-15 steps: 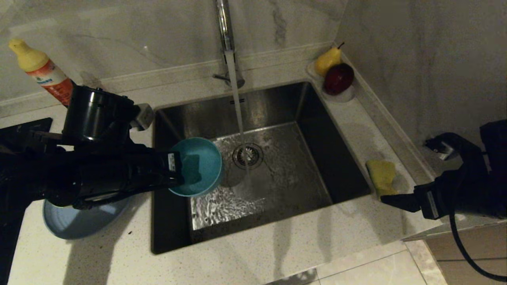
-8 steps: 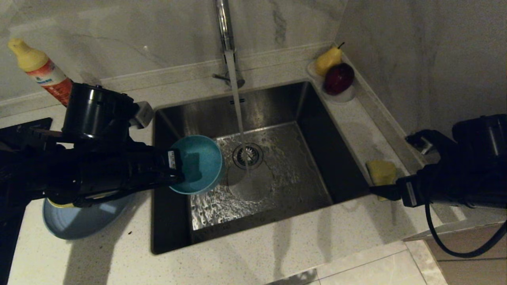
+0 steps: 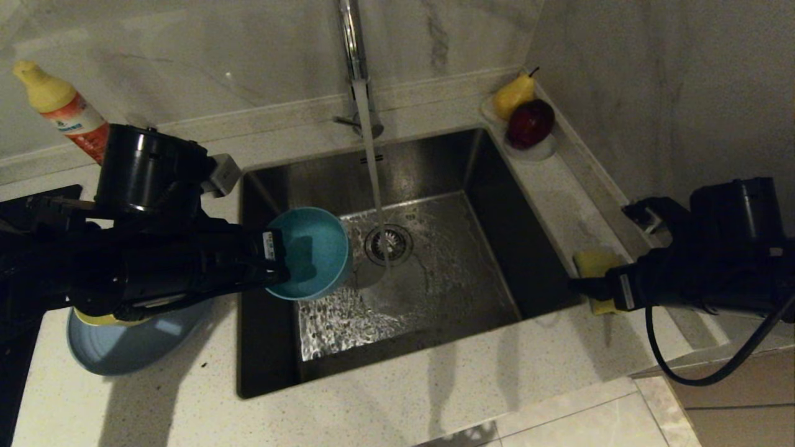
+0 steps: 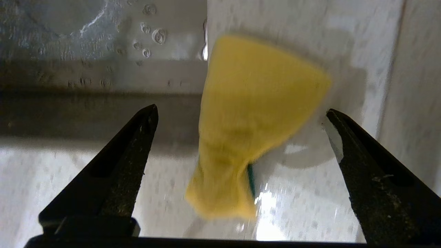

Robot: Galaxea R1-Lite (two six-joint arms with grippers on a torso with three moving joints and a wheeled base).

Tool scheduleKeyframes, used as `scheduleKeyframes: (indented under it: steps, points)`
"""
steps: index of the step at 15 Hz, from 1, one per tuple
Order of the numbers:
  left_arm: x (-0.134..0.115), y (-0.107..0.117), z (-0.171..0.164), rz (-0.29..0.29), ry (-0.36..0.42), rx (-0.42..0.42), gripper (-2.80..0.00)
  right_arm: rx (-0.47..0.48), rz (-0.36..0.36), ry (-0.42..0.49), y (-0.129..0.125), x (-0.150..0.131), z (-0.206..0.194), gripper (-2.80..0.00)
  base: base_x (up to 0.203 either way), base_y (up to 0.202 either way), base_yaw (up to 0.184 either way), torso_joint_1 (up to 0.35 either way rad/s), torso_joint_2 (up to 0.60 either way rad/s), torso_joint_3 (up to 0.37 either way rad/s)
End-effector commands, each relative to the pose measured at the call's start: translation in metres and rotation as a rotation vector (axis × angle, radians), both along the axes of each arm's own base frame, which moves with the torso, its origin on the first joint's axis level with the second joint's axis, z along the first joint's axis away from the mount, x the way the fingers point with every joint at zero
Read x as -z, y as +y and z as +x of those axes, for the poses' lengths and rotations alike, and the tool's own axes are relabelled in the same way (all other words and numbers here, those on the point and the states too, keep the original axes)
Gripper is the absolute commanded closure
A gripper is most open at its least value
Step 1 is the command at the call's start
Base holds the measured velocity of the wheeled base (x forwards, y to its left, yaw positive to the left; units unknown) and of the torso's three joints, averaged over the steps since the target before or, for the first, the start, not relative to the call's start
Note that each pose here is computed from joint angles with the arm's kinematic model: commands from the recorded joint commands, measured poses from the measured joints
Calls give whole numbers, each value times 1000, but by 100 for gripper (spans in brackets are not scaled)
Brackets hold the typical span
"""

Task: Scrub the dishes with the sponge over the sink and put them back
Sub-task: Pick up a bowl and the sponge

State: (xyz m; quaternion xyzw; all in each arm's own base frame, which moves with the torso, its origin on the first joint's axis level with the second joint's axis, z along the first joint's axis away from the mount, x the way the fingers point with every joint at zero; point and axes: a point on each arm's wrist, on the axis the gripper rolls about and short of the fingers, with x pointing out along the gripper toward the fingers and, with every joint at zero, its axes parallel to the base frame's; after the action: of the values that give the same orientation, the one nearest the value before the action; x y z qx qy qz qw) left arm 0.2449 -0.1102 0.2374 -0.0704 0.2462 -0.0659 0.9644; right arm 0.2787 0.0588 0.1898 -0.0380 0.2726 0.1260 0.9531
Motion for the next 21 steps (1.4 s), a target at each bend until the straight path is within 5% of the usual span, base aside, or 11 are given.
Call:
scheduleKeyframes:
  steps: [1, 21]
  points:
    - [2, -1, 3, 1, 7, -2, 0, -2, -2, 12, 1, 5, 6, -280, 0, 0, 0, 0, 0, 0]
    - [-9, 2, -3, -34, -25, -13, 0, -58, -28, 77, 6, 6, -36, -280, 0, 0, 0, 0, 0, 0]
